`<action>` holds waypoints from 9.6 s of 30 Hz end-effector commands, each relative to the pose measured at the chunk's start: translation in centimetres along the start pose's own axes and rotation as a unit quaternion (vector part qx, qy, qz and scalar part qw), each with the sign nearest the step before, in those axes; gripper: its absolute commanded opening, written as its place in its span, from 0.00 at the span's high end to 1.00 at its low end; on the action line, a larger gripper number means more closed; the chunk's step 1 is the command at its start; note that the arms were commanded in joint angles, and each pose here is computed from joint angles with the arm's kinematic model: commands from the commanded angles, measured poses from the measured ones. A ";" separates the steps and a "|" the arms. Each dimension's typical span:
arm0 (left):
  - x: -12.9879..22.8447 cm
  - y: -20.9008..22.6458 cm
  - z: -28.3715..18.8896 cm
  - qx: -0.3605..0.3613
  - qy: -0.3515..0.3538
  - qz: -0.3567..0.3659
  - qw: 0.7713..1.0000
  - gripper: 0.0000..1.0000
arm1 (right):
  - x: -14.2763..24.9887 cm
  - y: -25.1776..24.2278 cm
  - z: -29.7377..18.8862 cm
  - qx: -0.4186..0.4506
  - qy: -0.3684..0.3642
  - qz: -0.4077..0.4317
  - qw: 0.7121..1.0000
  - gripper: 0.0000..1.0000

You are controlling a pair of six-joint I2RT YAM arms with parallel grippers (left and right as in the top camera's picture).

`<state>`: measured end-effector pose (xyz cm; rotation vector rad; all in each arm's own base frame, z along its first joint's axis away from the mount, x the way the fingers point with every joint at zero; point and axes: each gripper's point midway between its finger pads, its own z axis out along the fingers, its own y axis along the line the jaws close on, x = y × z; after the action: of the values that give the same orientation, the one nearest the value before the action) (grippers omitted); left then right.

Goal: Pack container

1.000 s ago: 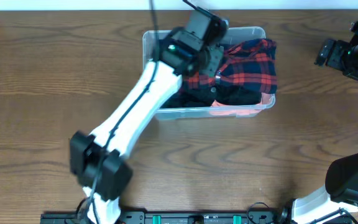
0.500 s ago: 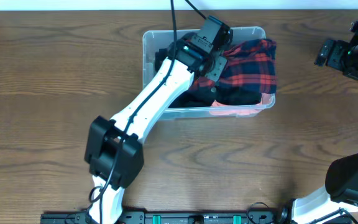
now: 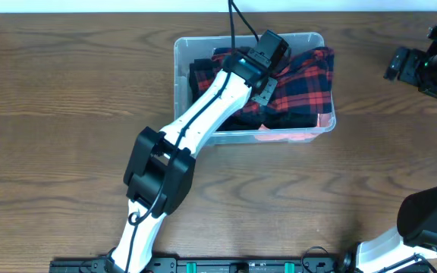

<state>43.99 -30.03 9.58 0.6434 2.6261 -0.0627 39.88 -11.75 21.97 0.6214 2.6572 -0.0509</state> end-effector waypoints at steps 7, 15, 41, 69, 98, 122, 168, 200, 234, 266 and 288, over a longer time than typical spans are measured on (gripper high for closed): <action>6.4 2.0 6.9 -0.047 0.109 -0.002 0.993 0.94 | -0.2 -0.2 -0.5 0.001 -0.007 0.007 1.000 0.01; 2.3 2.3 0.4 -0.038 0.037 -0.013 0.999 0.94 | -0.2 -0.2 -0.5 0.001 -0.007 0.007 1.000 0.01; -6.7 -6.5 -11.2 0.090 -0.186 0.017 0.978 0.94 | -0.2 -0.2 -0.5 0.001 -0.007 0.007 1.000 0.01; 4.1 -8.2 10.1 0.051 0.027 0.060 0.997 0.94 | -0.2 -0.2 -0.5 0.001 -0.007 0.007 1.000 0.01; 10.2 -3.9 14.8 0.024 0.086 0.012 0.996 0.94 | -0.2 -0.2 -0.5 0.001 -0.007 0.007 1.000 0.01; -4.2 2.9 -13.8 0.036 -0.169 -0.049 0.984 0.02 | -0.2 -0.2 -0.5 0.001 -0.007 0.007 1.000 0.01; 3.2 16.5 -30.4 -0.011 -0.386 -0.124 0.914 0.02 | -0.2 -0.2 -0.5 0.001 -0.007 0.007 1.000 0.01; 23.3 15.7 -19.3 -0.069 -0.530 -0.157 0.831 0.02 | -0.2 -0.2 -0.5 0.001 -0.007 0.007 1.000 0.01; 25.8 16.4 -16.0 -0.081 -0.476 -0.188 0.856 0.02 | -0.2 -0.2 -0.5 0.001 -0.007 0.007 1.000 0.01; 25.9 16.4 -16.0 -0.081 -0.476 -0.188 0.855 0.02 | 6.4 10.3 -14.5 -0.109 -0.143 -0.164 0.970 0.01; 25.9 16.4 -16.0 -0.081 -0.476 -0.188 0.855 0.02 | 14.8 10.0 -13.0 -0.265 -0.511 -0.208 0.791 0.01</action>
<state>24.38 -1.91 15.66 -0.0109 1.6659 -0.1964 27.98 4.77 30.37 -0.1545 1.5764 0.1879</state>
